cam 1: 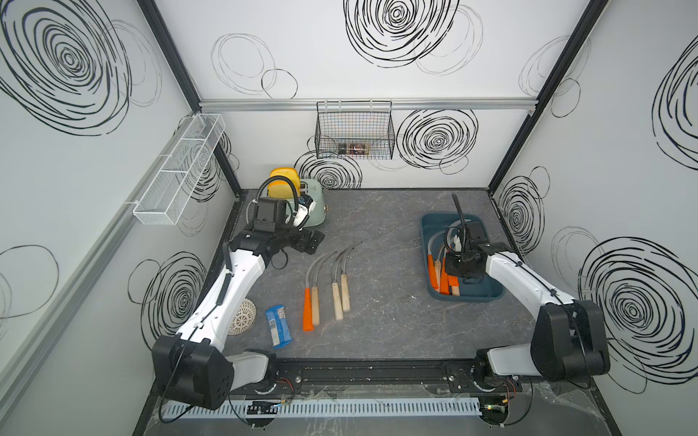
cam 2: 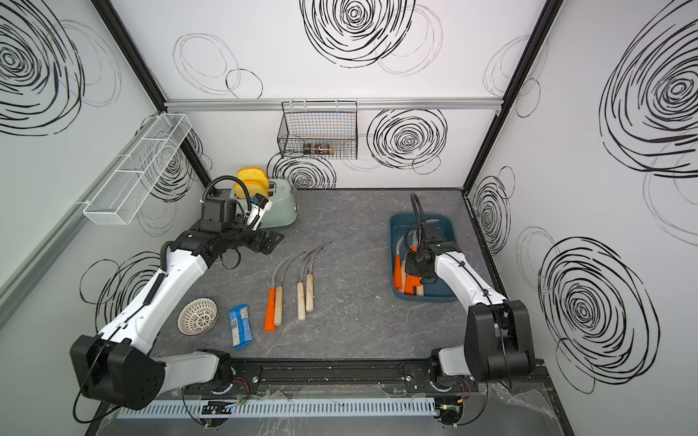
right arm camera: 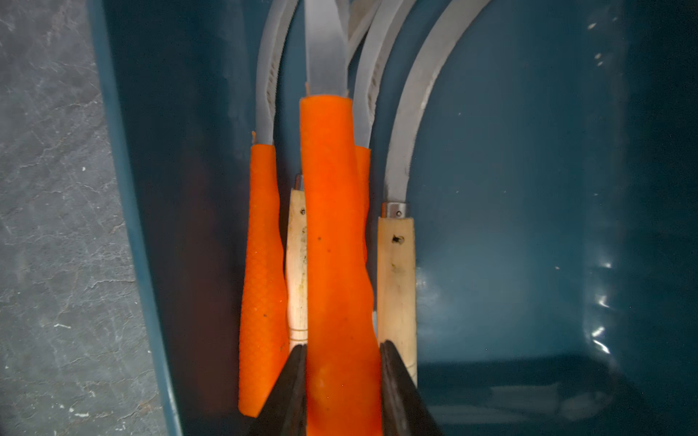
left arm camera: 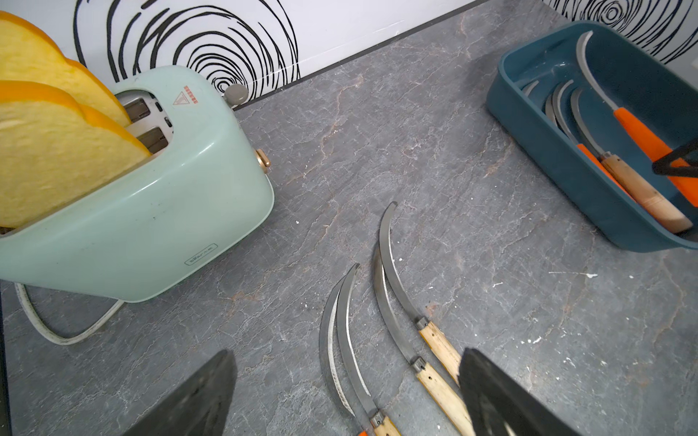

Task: Put small sickles into storage boxes
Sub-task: Place the sickle in the storage box.

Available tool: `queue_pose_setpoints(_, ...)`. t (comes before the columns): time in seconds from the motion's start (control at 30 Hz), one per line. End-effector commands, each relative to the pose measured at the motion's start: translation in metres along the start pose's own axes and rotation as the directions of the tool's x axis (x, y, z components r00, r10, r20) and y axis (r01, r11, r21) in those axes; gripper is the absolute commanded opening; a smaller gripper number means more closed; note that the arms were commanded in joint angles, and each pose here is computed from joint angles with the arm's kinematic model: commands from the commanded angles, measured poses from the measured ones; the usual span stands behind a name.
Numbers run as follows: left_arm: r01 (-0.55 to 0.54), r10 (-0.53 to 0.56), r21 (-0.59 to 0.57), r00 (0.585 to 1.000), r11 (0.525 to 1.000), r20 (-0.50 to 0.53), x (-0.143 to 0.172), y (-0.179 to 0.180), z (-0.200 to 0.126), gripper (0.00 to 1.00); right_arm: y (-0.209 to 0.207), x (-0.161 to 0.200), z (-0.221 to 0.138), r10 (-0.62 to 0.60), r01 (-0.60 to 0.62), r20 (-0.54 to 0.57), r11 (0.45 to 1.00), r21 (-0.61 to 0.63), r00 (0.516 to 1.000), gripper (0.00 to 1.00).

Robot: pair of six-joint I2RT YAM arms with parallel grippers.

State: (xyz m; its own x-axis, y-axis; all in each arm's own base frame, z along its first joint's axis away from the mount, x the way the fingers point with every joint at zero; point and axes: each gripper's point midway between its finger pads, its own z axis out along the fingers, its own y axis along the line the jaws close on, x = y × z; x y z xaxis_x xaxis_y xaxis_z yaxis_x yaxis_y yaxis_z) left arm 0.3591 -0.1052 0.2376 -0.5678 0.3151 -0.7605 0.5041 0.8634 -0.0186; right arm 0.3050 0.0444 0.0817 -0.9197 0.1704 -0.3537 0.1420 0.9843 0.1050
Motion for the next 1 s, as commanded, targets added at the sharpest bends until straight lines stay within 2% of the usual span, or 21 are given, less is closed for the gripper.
queue_pose_setpoints(0.0, -0.033, 0.033, 0.015, 0.998, 0.999, 0.05, -0.009, -0.006, -0.006, 0.96, 0.002, 0.002, 0.008, 0.011, -0.011, -0.008, 1.0, -0.021, 1.0, 0.0)
queue_pose_setpoints(0.97, -0.033, 0.033, 0.004, 0.998, 0.999, 0.046, -0.008, -0.004, -0.008, 0.96, 0.004, 0.007, 0.036, 0.009, -0.01, -0.057, 1.0, -0.022, 0.998, 0.01)
